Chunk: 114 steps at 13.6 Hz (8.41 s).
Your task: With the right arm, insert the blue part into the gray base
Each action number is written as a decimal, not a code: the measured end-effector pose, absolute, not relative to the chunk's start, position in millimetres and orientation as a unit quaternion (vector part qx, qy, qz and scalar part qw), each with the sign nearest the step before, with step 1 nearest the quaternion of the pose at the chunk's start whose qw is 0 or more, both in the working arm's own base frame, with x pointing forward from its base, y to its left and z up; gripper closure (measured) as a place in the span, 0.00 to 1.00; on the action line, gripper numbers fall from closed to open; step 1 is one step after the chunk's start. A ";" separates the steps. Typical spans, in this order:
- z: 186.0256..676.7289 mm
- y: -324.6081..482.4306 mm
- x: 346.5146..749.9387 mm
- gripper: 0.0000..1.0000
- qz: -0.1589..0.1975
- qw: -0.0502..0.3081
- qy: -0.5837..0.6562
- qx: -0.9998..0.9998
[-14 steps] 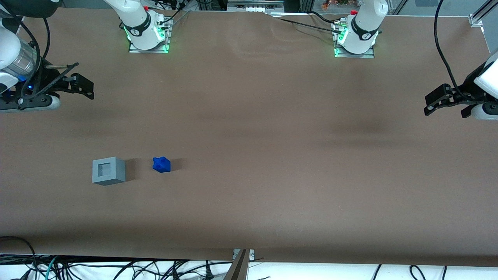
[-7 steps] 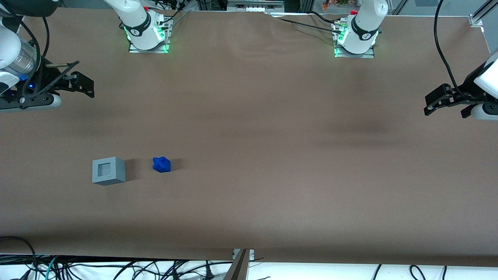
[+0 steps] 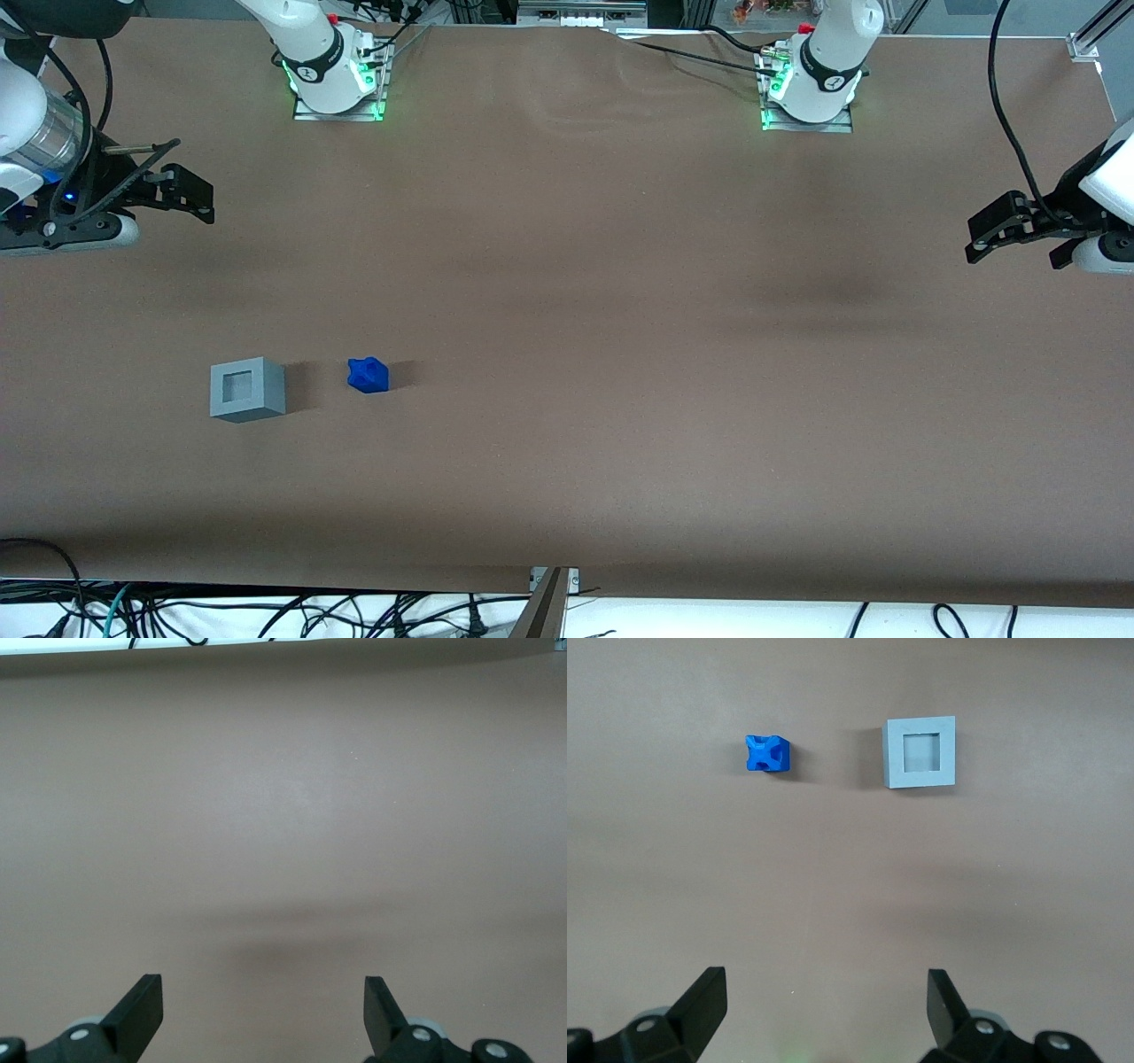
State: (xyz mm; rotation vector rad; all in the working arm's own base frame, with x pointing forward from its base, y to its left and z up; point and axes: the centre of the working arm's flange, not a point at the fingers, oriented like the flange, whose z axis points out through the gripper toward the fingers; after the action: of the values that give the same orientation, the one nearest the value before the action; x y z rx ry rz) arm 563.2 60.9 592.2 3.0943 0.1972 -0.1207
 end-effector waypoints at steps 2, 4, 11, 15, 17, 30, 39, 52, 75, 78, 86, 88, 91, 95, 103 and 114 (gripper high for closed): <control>592.2 60.9 563.2 0.00 -0.039 0.019 0.064 0.997; 592.2 60.9 563.2 0.00 -0.039 0.019 0.064 0.997; 592.2 60.9 563.2 0.00 -0.039 0.019 0.064 0.997; 590.6 60.9 563.1 0.00 -0.041 0.019 0.064 0.997; 589.6 60.9 563.2 0.00 -0.041 0.019 0.064 0.997; 384.4 107.3 594.5 0.00 0.029 -0.007 0.040 0.999; 264.7 147.6 619.3 0.01 0.090 -0.054 0.036 0.994; 245.1 157.2 632.0 0.49 0.108 -0.062 0.055 0.991; 330.0 -56.1 689.1 0.49 0.023 -0.043 0.101 0.994; 323.6 -56.6 690.8 0.49 0.026 -0.042 0.094 0.994; 314.5 -56.4 688.6 0.49 0.018 -0.043 0.090 0.995; 312.5 -56.4 687.6 0.49 0.015 -0.044 0.090 0.995; 312.4 -56.5 687.7 0.49 0.016 -0.043 0.090 0.995; 312.6 -56.1 689.1 0.49 0.024 -0.041 0.089 0.995; 303.1 -54.9 688.1 0.34 0.032 -0.040 0.063 0.997; 534.5 -26.7 617.9 0.00 -0.005 -0.020 0.084 0.996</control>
State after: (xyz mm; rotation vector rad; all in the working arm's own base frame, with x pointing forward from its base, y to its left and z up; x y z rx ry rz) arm 617.9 -26.7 534.5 3.1698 0.2678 -0.0162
